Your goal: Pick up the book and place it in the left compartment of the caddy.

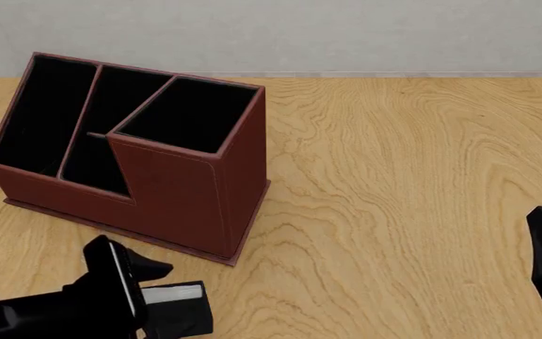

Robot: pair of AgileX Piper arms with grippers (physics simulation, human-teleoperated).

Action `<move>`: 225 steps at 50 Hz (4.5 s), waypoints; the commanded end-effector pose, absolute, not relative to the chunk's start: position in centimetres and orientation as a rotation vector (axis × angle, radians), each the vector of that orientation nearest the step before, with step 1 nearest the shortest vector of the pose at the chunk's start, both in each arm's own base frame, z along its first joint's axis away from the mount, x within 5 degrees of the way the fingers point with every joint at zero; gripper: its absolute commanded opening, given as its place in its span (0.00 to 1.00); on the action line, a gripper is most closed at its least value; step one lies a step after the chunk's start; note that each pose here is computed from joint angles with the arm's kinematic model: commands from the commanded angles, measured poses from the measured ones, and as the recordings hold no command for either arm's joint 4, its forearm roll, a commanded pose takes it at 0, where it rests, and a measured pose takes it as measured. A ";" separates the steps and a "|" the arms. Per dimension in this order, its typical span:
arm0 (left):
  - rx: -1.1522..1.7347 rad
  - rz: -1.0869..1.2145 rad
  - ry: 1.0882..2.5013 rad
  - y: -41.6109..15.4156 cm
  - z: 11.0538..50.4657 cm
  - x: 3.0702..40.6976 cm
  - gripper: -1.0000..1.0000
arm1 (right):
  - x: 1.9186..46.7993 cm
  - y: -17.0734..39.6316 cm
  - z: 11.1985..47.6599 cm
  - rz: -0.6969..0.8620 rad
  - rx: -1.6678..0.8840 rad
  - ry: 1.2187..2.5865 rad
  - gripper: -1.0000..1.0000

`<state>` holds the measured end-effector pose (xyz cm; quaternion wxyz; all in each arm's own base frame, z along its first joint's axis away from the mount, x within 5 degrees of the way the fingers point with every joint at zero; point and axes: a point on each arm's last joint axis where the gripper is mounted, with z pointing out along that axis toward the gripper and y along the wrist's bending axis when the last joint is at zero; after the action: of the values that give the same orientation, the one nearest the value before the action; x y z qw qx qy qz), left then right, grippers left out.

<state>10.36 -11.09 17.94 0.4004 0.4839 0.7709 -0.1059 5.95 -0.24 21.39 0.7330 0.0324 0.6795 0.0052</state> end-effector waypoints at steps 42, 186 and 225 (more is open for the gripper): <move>1.132 -0.596 1.820 -11.8 23.5 6.7 0.00 | 6.0 -0.3 21.4 0.008 0.077 1.497 1.00; 0.159 0.204 1.904 1.4 39.7 20.8 0.00 | 5.9 -0.3 21.3 0.010 0.089 1.494 1.00; 0.112 0.167 2.029 1.9 40.0 24.2 0.00 | 6.0 -0.3 21.3 0.015 0.092 1.497 1.00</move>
<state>23.53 1.68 39.83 0.5315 0.0487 0.8429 0.0682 5.93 -0.31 21.32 0.7319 0.0415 0.6801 0.0063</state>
